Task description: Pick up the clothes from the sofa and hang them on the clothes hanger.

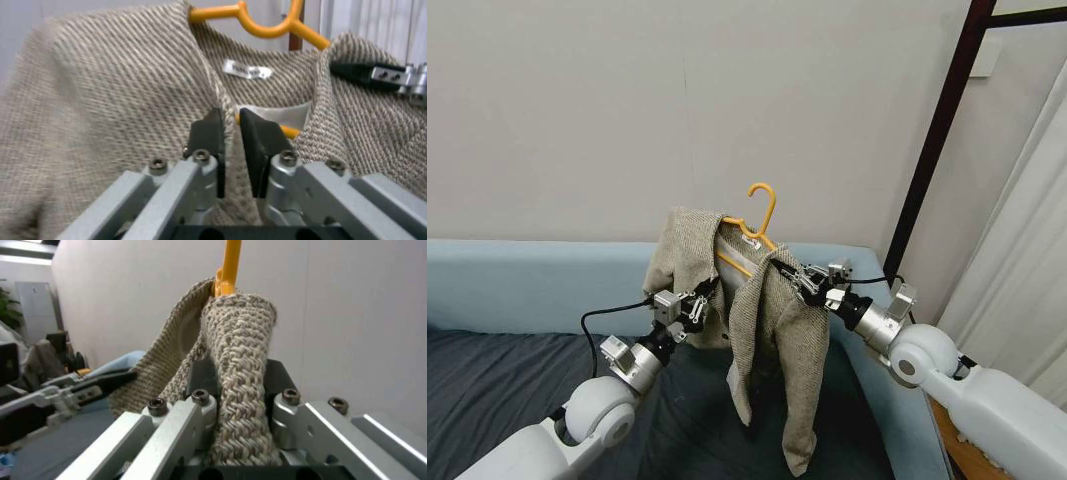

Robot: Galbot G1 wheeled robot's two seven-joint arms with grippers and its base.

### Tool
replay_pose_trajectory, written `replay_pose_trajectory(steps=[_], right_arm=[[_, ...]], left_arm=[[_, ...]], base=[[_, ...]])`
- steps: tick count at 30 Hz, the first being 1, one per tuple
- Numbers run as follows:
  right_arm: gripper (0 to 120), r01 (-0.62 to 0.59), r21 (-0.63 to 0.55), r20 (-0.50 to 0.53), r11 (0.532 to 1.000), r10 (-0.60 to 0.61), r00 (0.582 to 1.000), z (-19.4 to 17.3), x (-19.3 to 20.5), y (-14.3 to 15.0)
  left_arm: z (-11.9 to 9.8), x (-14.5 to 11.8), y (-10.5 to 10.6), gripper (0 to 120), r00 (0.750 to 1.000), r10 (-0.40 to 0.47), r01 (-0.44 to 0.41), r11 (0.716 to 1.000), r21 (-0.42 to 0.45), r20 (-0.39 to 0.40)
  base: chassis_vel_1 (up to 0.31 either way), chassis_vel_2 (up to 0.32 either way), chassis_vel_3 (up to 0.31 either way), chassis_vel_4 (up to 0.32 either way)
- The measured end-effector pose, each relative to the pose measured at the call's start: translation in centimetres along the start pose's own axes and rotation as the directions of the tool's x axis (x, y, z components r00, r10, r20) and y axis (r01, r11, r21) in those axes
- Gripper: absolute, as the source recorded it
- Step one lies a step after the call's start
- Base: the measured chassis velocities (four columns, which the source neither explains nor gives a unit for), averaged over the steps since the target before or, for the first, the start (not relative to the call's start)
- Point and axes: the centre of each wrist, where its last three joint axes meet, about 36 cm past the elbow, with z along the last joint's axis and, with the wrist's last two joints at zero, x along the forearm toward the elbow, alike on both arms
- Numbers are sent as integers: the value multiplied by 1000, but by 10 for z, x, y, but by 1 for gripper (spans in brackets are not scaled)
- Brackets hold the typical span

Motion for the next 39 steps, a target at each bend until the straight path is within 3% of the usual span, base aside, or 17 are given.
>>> replay_pose_trajectory(steps=[6, 9, 12, 14, 18, 19, 21, 24, 25, 29, 39], right_arm=[[10, -85, 74, -2, 994, 85, 996, -21, 8, -5], [10, -89, 100, -1, 991, 90, 996, -36, 14, -6], [10, -76, 131, -6, 988, 77, 997, -63, 26, -4], [10, -81, 145, -14, 986, 84, 996, -74, 30, -2], [10, -228, 219, -60, 949, 247, 967, -114, 45, 10], [10, -228, 219, -60, 949, 247, 967, -114, 45, 10], [10, -327, 255, -65, 910, 354, 933, -137, 51, 15], [10, -471, 299, -29, 830, 501, 865, -162, 54, 15], [10, -471, 299, -29, 830, 501, 865, -162, 54, 15], [10, -631, 359, 35, 688, 665, 746, -194, 61, 10], [10, -731, 439, 124, 522, 771, 624, -247, 76, 5]], left_arm=[[1, 18, 0, 40, 995, -73, 72, 997, 16, 63], [7, 30, 0, 48, 994, -92, 92, 996, 13, 51], [19, 43, 0, 64, 992, -122, 122, 993, 9, 30], [24, 47, 0, 66, 990, -140, 140, 990, 6, 21], [34, 50, 0, 85, 981, -196, 196, 980, -11, 8], [34, 50, 0, 85, 981, -196, 196, 980, -11, 8], [36, 49, -2, 94, 979, -204, 204, 979, -12, 12], [36, 49, -6, 100, 977, -212, 212, 977, -15, 15], [36, 49, -6, 100, 977, -212, 212, 977, -15, 15], [33, 50, -5, 100, 974, -224, 225, 974, -24, 18], [26, 47, -4, 100, 974, -224, 225, 974, -33, 33]], base=[[0, 0, 0, 0], [0, 0, 0, 0], [0, 0, 0, 0], [0, 0, 0, 0], [0, 0, 0, 0], [0, 0, 0, 0], [0, 0, 0, 0], [0, 0, 0, 0], [0, 0, 0, 0], [0, 0, 0, 0], [0, 0, 0, 0]])
